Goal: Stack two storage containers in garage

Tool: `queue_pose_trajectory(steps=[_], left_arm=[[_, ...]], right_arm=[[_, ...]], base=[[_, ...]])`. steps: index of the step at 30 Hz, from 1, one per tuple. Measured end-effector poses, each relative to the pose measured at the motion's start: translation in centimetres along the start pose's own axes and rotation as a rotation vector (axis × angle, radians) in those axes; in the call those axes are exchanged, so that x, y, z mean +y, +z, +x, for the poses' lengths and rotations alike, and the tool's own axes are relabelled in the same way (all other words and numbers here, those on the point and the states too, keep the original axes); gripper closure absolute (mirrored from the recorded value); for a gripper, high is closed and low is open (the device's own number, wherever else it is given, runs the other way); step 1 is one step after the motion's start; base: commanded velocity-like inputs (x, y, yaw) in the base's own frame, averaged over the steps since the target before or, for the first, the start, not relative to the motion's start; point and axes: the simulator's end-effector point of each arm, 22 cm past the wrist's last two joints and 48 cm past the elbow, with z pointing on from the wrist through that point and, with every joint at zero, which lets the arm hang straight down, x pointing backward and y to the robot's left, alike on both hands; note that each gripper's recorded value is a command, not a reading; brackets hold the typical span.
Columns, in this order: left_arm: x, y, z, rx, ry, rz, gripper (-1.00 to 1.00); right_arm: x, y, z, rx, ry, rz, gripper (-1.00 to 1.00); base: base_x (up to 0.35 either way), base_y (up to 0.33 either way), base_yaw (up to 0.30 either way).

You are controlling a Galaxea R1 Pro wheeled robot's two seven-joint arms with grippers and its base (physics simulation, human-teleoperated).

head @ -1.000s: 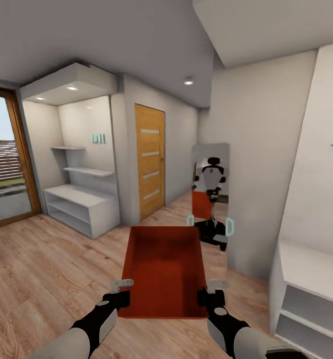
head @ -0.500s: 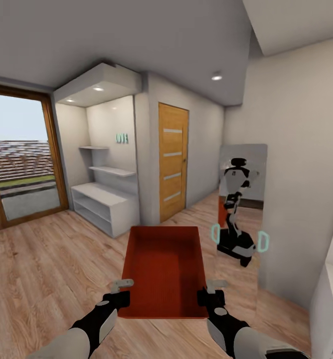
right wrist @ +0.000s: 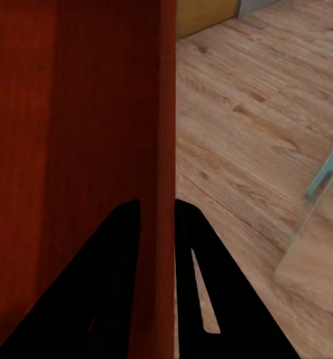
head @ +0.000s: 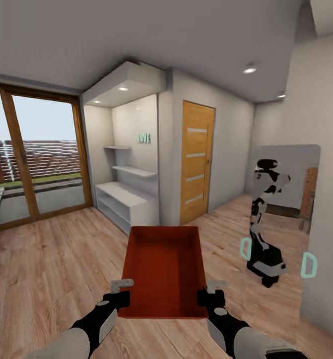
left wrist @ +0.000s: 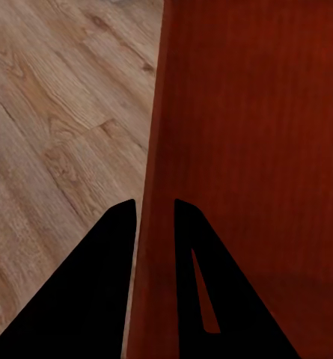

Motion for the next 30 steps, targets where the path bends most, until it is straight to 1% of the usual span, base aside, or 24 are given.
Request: queue_pose_trajectory(steps=[6, 30], left_arm=[[-0.02, 0.0, 0.04, 0.001, 0.0, 0.0, 1.0], [-0.01, 0.0, 0.08, 0.002, -0.001, 0.0, 1.0]], right_arm=[[-0.02, 0.0, 0.02, 0.001, -0.001, 0.0, 1.0], [-0.02, 0.0, 0.05, 0.002, -0.002, 0.0, 1.0]], base=[[0.321, 0.0, 0.082], [0.321, 0.0, 0.001]])
